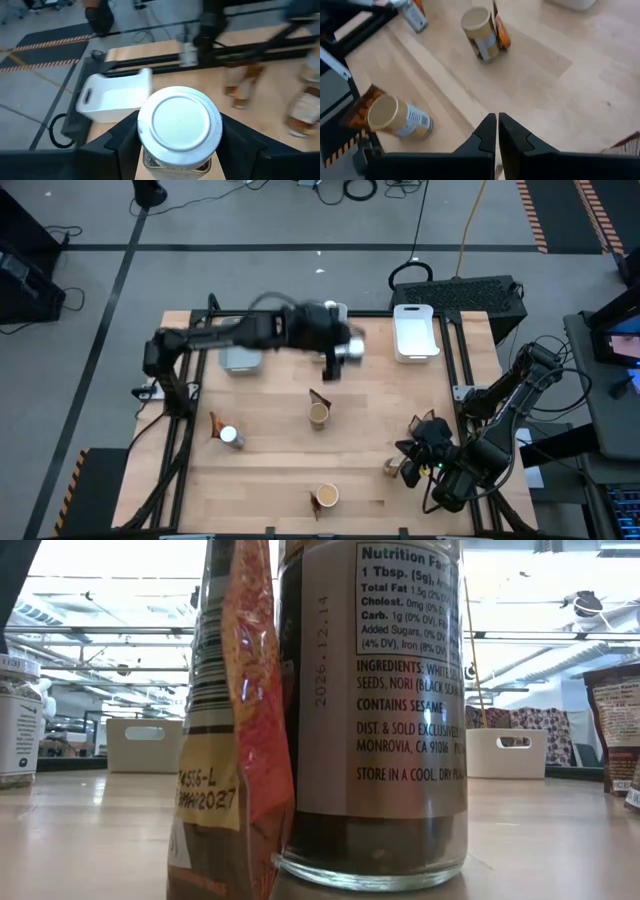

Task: Sort spices by type
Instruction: Put the white seasoning bottle into the left white bin

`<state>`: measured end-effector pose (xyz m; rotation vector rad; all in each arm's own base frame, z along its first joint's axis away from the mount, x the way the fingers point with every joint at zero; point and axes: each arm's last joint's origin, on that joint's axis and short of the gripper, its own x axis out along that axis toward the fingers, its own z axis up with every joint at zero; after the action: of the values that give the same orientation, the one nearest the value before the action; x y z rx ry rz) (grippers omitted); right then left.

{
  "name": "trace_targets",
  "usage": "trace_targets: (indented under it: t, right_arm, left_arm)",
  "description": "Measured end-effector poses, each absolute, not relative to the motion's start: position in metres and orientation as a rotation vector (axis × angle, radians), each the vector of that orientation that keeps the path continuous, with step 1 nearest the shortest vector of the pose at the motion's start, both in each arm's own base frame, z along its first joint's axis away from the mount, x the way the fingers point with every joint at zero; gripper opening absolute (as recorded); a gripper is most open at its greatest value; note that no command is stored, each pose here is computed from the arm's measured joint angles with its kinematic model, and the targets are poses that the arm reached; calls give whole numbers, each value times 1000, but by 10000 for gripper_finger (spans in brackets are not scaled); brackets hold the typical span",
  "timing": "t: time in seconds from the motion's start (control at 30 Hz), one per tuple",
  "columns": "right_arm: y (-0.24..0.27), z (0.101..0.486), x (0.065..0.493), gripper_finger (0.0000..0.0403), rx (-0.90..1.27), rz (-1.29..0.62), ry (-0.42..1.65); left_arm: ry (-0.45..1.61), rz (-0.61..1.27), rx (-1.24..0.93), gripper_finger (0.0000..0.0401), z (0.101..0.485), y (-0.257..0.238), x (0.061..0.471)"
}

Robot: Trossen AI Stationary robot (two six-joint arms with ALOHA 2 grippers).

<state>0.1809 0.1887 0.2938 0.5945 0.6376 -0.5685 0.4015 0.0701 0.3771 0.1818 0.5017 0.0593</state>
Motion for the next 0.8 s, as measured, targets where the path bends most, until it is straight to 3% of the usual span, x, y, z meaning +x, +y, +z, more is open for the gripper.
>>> trace_targets:
  t: [0.33, 0.8]
  right_arm:
    - [168, 294, 197, 0, 561, -671, 575]
    - [132, 294, 220, 0, 492, -804, 591]
  left_arm:
    - [502, 75, 42, 210, 328, 192, 370]
    - [495, 61, -16, 210, 261, 235, 366]
